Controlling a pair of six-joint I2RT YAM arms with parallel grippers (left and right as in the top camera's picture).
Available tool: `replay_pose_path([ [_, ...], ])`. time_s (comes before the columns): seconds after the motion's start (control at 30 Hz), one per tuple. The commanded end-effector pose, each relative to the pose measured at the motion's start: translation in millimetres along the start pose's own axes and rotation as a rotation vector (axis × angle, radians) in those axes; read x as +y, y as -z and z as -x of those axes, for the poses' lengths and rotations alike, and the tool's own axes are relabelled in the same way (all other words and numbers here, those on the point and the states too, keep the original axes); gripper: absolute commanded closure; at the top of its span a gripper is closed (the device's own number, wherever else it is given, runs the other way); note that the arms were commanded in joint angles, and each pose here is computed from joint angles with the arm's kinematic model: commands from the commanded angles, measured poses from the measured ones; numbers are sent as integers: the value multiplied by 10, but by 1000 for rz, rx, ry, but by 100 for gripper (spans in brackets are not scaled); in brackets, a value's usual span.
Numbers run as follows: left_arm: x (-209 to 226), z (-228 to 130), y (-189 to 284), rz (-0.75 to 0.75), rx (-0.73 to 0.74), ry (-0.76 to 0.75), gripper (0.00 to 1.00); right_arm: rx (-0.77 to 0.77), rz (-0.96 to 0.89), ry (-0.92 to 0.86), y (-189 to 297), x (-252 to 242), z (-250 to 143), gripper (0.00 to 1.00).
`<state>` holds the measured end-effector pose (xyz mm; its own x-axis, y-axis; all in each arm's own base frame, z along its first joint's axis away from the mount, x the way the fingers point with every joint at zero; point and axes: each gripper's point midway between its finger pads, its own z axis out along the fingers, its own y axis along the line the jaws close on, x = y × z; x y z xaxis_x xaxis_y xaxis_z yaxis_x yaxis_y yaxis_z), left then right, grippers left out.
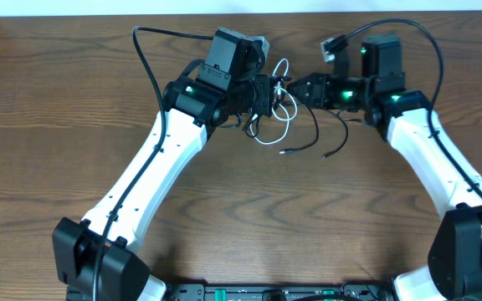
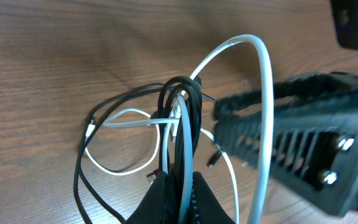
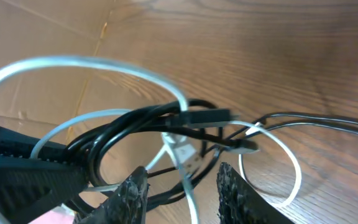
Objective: Untangle cables
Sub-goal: 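Bring the right gripper to the bundle and grasp the white cable, then stretch the white cable far rightward away from the left gripper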
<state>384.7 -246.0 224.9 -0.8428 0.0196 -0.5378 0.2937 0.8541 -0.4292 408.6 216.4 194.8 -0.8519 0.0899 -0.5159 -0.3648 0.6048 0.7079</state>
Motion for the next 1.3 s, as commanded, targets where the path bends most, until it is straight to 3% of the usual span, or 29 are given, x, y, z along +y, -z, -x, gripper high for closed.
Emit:
replay_pose_path([
  [0.0, -4, 0, -2, -5, -1, 1, 92, 7, -27, 53, -81, 30, -40, 68],
  [0.23, -4, 0, -2, -5, -1, 1, 93, 37, -144, 100, -166, -82, -175, 75],
  [0.33, -4, 0, -2, -5, -1, 1, 93, 50, -176, 100, -158, -140, -213, 86],
  [0.4, -4, 0, -2, -5, -1, 1, 92, 52, -176, 113, -156, -144, -215, 99],
  [0.73, 110, -19, -48, 50, 4, -68, 93, -59, -45, 196, 12, 168, 105, 99],
  [1.27, 212, -132, -264, 68, 62, -30, 93, -417, -135, 267, 1622, 428, 726, 99],
])
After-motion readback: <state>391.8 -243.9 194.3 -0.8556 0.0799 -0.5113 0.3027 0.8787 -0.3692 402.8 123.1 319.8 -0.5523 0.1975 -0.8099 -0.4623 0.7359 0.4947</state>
